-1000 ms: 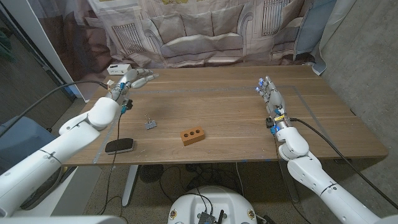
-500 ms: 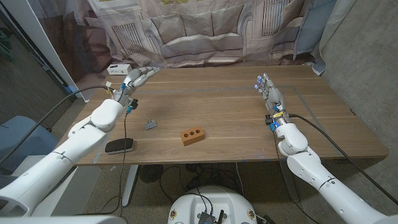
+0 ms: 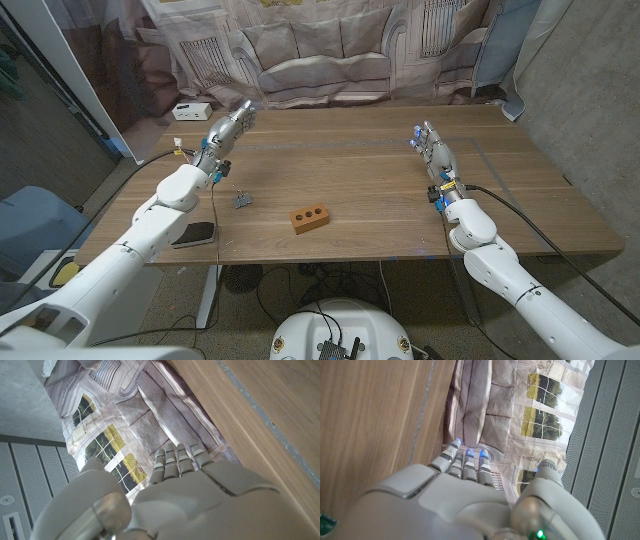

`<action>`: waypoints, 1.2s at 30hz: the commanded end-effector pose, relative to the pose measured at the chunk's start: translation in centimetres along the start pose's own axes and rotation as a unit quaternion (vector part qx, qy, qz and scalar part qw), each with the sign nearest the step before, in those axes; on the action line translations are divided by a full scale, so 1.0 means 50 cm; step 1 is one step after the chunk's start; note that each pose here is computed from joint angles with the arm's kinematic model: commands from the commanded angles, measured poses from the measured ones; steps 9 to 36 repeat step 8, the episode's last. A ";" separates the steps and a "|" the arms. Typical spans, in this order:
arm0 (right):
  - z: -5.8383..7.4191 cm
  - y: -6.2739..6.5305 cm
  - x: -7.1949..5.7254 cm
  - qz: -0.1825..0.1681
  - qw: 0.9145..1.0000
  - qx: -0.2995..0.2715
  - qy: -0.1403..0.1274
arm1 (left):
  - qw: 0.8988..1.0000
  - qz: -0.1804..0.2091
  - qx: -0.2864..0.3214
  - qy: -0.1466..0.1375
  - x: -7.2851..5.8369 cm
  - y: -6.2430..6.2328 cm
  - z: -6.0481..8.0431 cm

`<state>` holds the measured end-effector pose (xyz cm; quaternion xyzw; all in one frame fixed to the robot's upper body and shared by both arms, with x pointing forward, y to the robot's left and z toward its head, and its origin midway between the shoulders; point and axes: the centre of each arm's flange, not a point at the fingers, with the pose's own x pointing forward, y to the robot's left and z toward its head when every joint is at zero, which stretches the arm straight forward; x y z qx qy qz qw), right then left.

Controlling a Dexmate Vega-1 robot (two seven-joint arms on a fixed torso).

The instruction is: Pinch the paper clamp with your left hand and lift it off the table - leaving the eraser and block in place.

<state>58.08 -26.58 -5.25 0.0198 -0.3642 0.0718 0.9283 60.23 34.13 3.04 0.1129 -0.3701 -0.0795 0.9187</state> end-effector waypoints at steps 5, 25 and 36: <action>-0.012 0.015 -0.015 -0.011 1.000 0.009 0.008 | 0.999 0.006 -0.041 -0.014 -0.010 0.000 -0.019; -0.013 0.018 -0.018 -0.012 1.000 0.008 0.008 | 0.998 0.024 -0.045 -0.022 -0.018 -0.002 -0.024; -0.013 0.018 -0.018 -0.012 1.000 0.008 0.008 | 0.998 0.024 -0.045 -0.022 -0.018 -0.002 -0.024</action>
